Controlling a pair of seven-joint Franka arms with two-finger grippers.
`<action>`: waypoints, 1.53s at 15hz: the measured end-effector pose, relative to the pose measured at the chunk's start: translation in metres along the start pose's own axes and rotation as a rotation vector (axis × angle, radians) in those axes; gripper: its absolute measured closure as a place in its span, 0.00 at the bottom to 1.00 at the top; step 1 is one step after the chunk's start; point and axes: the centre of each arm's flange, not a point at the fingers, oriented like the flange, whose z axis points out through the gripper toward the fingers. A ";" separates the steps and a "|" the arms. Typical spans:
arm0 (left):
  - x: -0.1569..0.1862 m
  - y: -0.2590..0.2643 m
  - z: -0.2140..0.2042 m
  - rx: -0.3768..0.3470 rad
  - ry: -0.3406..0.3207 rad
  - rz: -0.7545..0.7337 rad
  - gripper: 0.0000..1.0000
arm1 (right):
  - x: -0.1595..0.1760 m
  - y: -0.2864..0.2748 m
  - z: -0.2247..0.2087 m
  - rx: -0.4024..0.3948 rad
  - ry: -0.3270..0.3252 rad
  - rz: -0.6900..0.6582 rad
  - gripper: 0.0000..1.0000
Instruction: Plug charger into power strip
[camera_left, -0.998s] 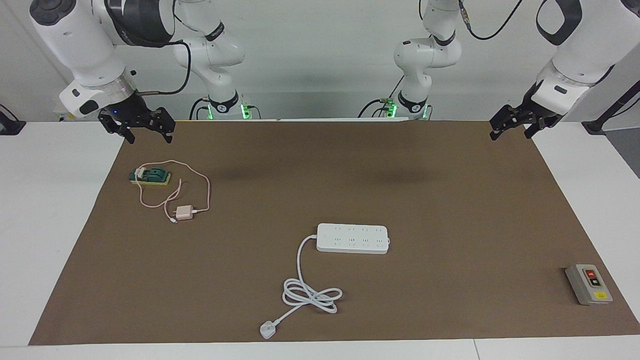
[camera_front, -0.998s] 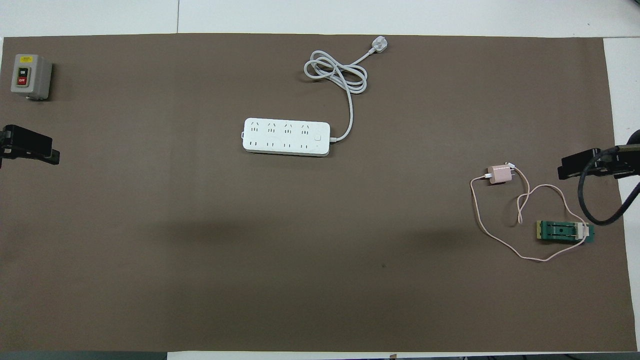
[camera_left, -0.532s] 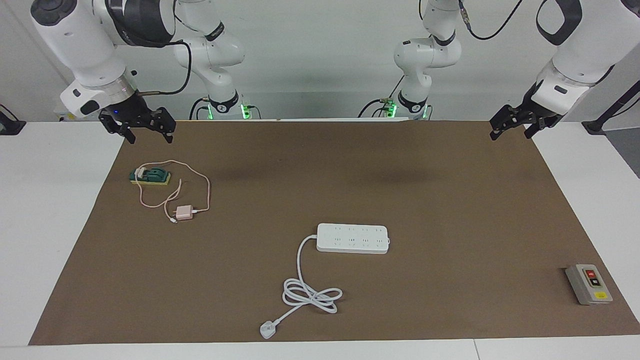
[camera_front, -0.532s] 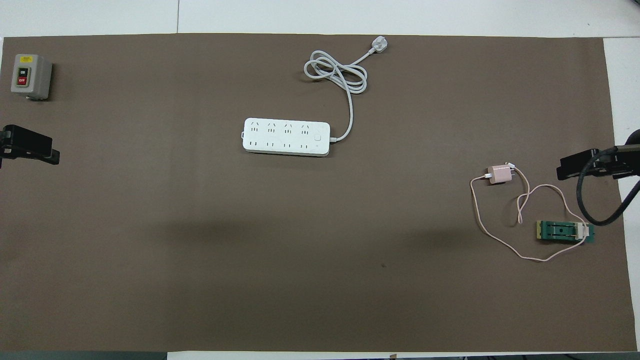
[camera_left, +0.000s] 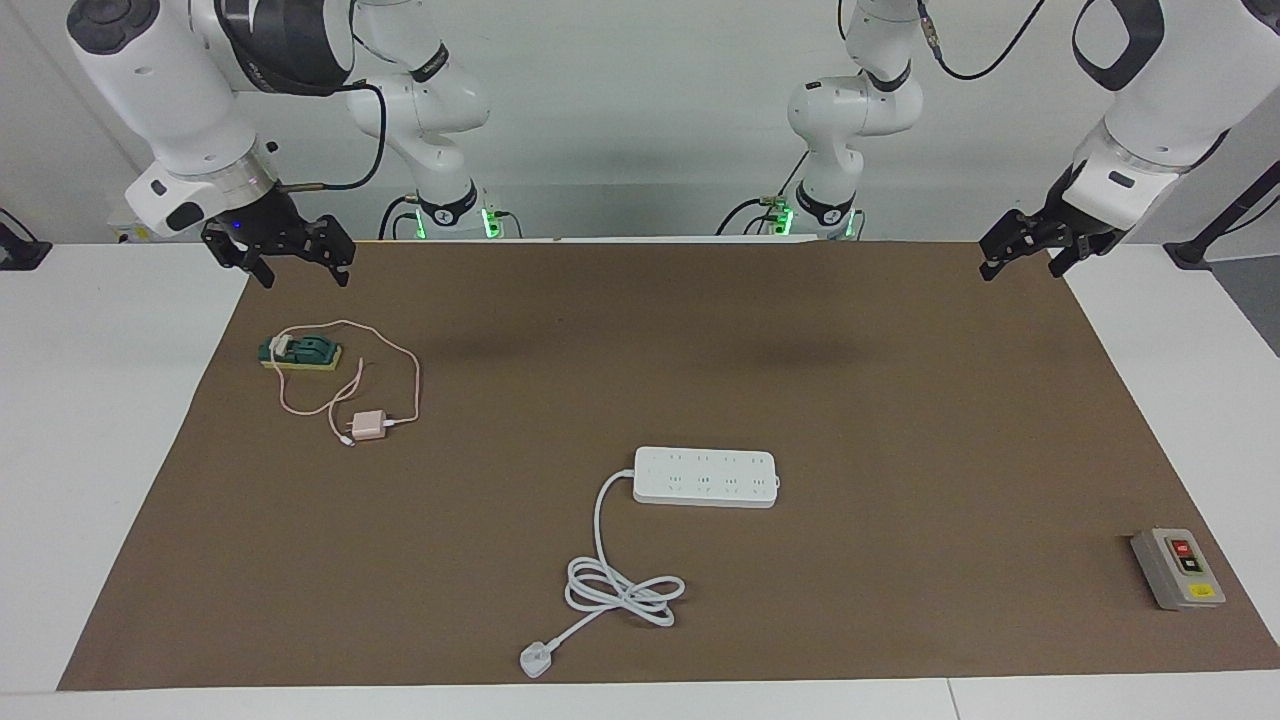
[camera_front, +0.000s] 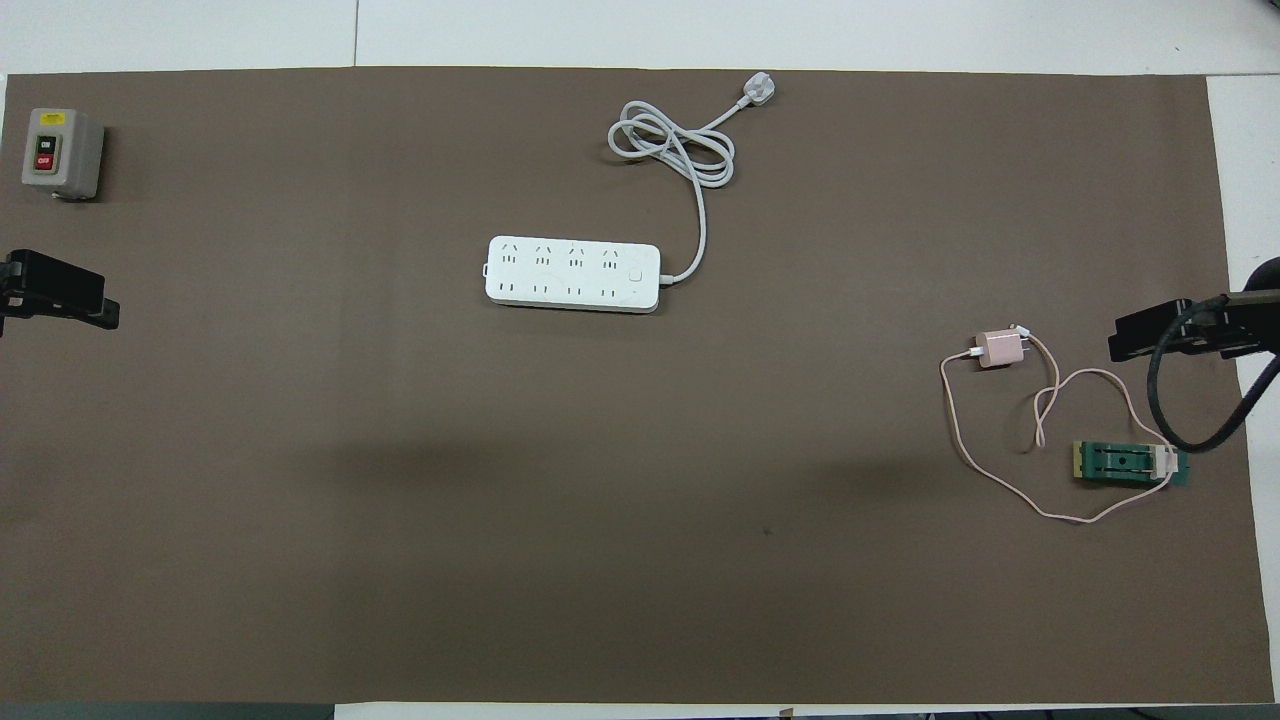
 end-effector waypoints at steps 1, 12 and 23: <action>0.000 0.000 0.000 0.000 0.000 0.000 0.00 | 0.000 0.000 0.000 0.000 0.000 0.000 0.00; 0.000 0.000 0.000 0.000 0.000 0.000 0.00 | 0.000 -0.016 0.000 0.027 -0.005 0.278 0.00; -0.001 0.000 -0.002 0.000 0.003 0.001 0.00 | 0.022 -0.019 0.038 0.069 -0.077 1.048 0.00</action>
